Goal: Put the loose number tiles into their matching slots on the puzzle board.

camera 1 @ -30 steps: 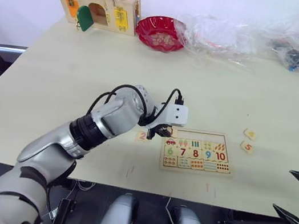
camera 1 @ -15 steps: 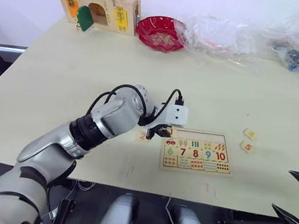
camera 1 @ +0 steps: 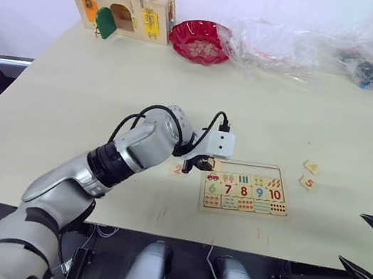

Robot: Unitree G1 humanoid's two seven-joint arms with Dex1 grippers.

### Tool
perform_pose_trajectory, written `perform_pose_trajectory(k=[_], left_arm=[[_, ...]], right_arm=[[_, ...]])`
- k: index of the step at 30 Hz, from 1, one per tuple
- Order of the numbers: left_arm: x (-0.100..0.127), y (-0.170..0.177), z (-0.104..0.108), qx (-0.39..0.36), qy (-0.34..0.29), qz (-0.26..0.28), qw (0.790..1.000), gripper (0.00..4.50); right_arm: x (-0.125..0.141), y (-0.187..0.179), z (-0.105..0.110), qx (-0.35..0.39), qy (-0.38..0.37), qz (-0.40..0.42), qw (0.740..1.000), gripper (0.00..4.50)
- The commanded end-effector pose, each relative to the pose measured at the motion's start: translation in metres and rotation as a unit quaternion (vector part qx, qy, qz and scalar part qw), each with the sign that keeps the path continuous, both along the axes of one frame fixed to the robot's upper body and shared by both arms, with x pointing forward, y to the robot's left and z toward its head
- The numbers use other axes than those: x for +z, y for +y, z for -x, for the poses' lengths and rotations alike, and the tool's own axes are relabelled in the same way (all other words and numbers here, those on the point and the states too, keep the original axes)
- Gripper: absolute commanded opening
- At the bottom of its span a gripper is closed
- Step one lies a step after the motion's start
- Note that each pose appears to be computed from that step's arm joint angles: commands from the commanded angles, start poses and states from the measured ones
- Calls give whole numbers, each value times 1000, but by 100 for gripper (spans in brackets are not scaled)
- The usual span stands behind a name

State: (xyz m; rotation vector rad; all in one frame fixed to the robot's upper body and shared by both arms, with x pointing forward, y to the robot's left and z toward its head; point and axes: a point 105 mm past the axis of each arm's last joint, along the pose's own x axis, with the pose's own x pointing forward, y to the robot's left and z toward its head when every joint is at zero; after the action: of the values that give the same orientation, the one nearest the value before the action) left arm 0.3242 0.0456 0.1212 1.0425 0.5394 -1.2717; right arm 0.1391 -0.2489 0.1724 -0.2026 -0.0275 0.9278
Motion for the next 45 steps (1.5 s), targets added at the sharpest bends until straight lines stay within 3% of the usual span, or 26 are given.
perform_pose_trajectory(k=[1, 4, 7, 15, 18, 20, 25, 28, 31, 35, 36, 45], left_arm=[[7, -1, -1, -4, -8, 2, 1000, 198], [9, -2, -2, -1, -11, 5, 1000, 321], [13, 0, -2, 0, -8, 8, 1000, 321], [56, 19, 3, -18, 47, 64, 997, 321], [66, 28, -5, -26, 40, 88, 995, 321], [69, 26, -7, -59, 29, 122, 990, 321], [59, 27, -15, -90, 52, 140, 985, 321], [54, 23, -18, -133, 31, 144, 980, 321], [47, 20, -24, -141, 41, 149, 978, 245], [39, 16, -30, -148, 42, 148, 977, 66], [36, 15, -31, -152, 40, 145, 977, 3], [24, 7, -35, -159, 18, 137, 978, 3]], right_arm=[[5, 1, 2, 2, -17, 8, 1000, 450], [5, 2, 2, 2, -17, 7, 1000, 450], [4, 3, 2, 4, -16, 5, 1000, 450], [2, 5, 1, 5, -18, 3, 1000, 450], [2, 4, 0, 5, -20, 2, 1000, 450], [2, 4, -1, 5, -21, 2, 1000, 450], [2, 5, -2, 7, -23, 1, 1000, 450], [2, 5, -2, 7, -22, 2, 1000, 450], [2, 5, -2, 8, -21, 3, 1000, 450], [3, 4, -2, 8, -20, 4, 1000, 450], [3, 4, -1, 7, -20, 4, 1000, 450], [2, 6, 1, 3, -20, 3, 1000, 450]])
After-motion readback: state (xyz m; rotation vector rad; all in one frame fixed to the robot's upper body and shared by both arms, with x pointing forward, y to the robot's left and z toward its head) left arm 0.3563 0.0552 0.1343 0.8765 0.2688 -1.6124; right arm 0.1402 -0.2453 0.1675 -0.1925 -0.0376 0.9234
